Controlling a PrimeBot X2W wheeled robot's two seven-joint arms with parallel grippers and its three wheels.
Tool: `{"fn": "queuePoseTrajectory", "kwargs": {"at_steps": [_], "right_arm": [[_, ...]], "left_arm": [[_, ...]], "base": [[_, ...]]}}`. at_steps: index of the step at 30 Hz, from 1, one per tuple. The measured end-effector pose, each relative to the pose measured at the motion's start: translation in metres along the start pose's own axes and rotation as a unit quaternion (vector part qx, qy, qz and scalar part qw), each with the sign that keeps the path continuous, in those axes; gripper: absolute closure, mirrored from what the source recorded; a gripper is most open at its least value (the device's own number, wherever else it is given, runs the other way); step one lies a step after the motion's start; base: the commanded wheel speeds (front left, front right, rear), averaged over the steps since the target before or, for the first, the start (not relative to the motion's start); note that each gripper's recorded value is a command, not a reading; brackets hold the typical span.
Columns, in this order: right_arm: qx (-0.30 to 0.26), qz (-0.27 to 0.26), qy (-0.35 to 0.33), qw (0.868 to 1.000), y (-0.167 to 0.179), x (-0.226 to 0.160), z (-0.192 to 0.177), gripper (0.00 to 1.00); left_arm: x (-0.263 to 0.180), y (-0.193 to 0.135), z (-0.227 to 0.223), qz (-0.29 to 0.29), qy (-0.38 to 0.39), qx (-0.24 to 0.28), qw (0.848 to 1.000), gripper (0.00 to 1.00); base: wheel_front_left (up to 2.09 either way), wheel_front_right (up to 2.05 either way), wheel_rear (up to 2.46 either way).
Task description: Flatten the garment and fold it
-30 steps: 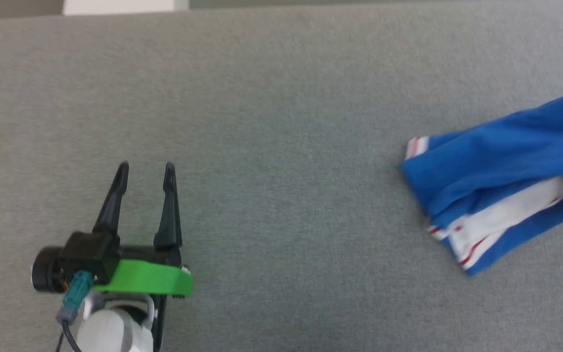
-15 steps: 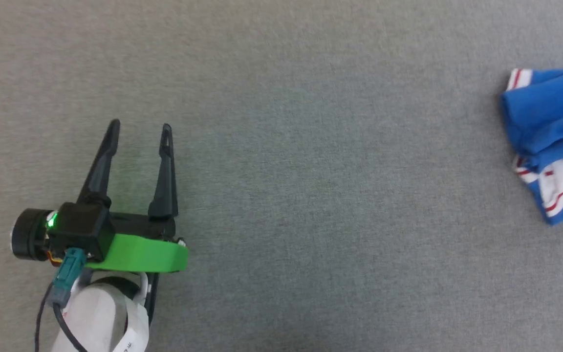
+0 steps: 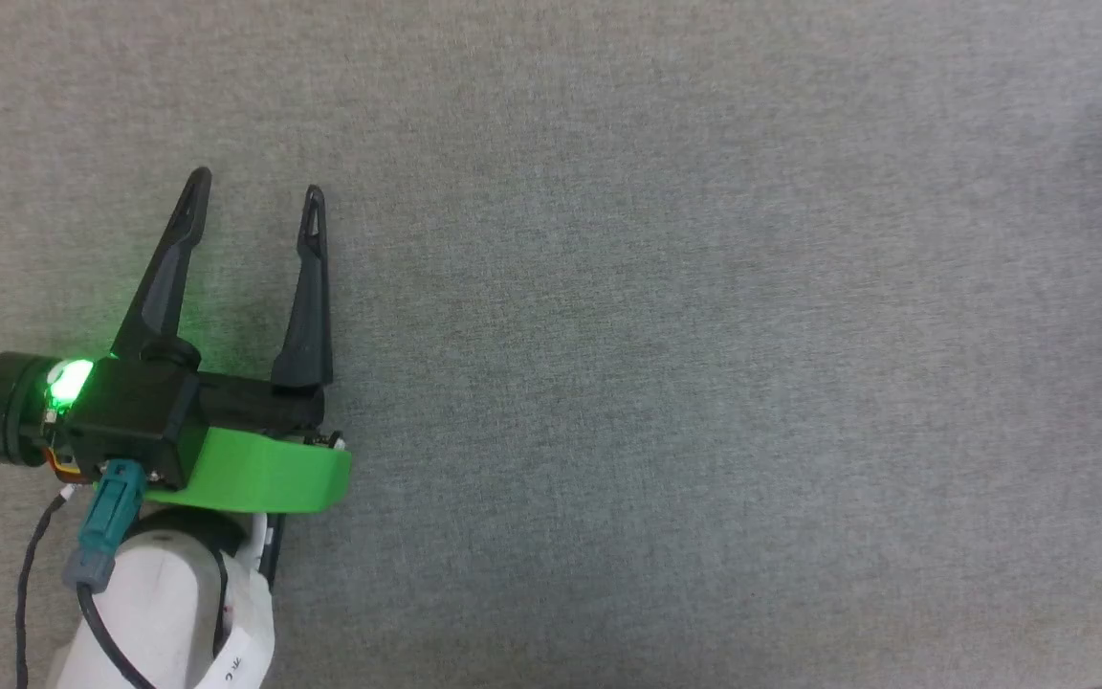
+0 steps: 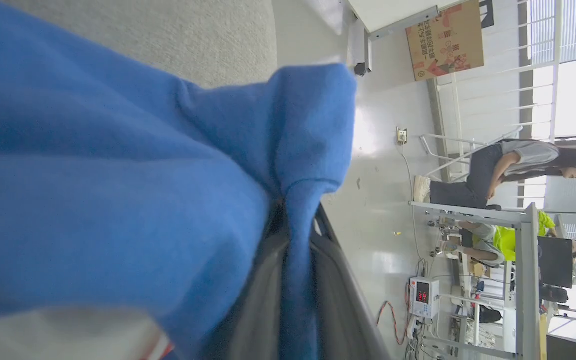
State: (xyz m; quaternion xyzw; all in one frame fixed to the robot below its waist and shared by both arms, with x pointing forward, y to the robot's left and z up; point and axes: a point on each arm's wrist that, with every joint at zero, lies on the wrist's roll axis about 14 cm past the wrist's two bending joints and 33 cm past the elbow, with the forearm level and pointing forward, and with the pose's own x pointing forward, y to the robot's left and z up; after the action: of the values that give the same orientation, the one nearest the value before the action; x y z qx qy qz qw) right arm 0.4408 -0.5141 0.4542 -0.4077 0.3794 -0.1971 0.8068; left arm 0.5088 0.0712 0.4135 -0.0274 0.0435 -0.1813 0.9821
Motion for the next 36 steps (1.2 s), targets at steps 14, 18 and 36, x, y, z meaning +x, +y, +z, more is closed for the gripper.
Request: {"fn": "queuePoseTrajectory", "kwargs": {"at_steps": [14,18,36], "right_arm": [[0.035,-0.006,0.039,0.999,0.013,0.021,-0.027,0.00],[0.059,-0.011,0.035,0.998,0.007,0.018,-0.031,0.00],[0.334,-0.013,-0.155,0.930,-0.009,-0.040,0.032,0.00]], "left_arm": [[0.006,0.001,-0.008,0.000,0.009,0.001,1.000,0.00],[0.003,0.004,-0.004,0.008,0.003,0.002,1.000,0.00],[-0.054,0.021,0.061,0.106,-0.074,-0.043,0.991,0.00]], "base": [[0.00,0.00,0.00],[0.00,0.00,0.00],[0.00,0.00,0.00]]}}
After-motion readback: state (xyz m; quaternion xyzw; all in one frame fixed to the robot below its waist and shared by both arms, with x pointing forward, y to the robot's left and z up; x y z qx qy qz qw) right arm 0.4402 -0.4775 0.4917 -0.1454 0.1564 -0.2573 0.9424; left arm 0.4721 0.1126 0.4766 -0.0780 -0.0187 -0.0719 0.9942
